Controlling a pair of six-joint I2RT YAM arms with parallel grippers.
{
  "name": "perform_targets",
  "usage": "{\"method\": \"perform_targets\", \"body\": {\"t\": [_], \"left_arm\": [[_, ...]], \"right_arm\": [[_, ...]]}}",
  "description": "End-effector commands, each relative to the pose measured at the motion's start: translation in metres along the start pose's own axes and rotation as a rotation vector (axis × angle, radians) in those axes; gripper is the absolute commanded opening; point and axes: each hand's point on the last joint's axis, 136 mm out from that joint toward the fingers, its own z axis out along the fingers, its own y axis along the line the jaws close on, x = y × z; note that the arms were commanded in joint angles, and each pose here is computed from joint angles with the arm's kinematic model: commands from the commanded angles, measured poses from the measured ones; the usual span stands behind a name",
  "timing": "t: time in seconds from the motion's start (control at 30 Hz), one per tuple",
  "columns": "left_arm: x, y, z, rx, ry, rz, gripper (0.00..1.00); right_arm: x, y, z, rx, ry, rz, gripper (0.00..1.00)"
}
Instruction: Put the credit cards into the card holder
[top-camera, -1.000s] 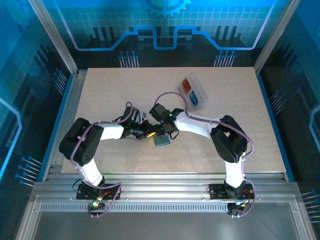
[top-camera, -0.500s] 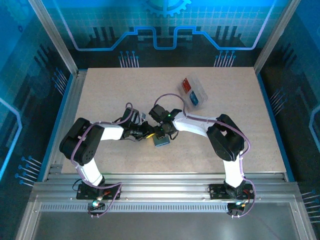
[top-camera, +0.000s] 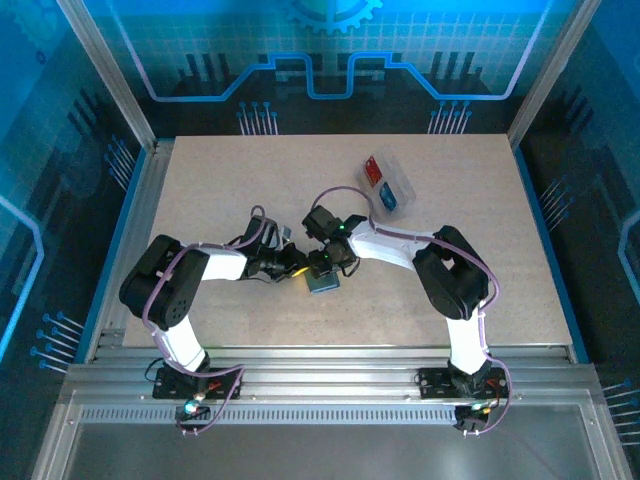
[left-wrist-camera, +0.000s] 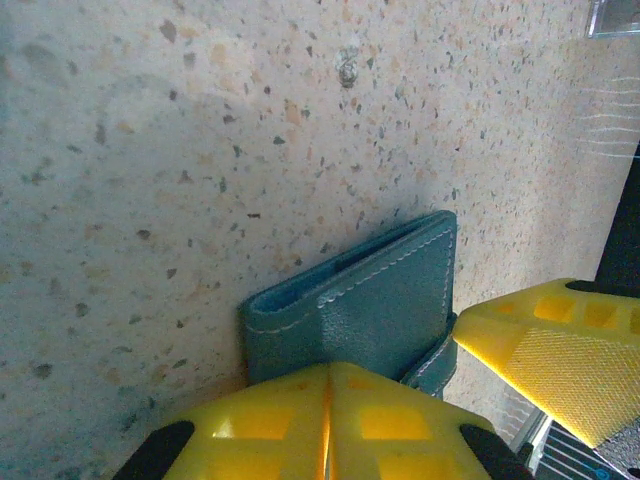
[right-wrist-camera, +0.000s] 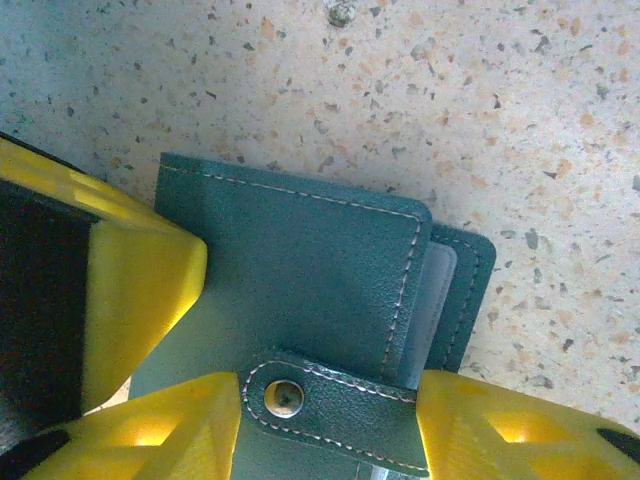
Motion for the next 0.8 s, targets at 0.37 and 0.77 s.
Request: {"method": "perform_targets", "body": {"t": [0.37,0.77], "left_arm": [[0.016,0.001,0.004,0.066,0.083,-0.078,0.15],[0.014,0.002,0.004,0.043,0.098,-0.096,0.15]], "right_arm": [[0.040,0.043,0.039,-0.119,0.142,-0.135,0.56],[0.050,0.042,0.056,-0.008,0.189,-0.197,0.42]]}}
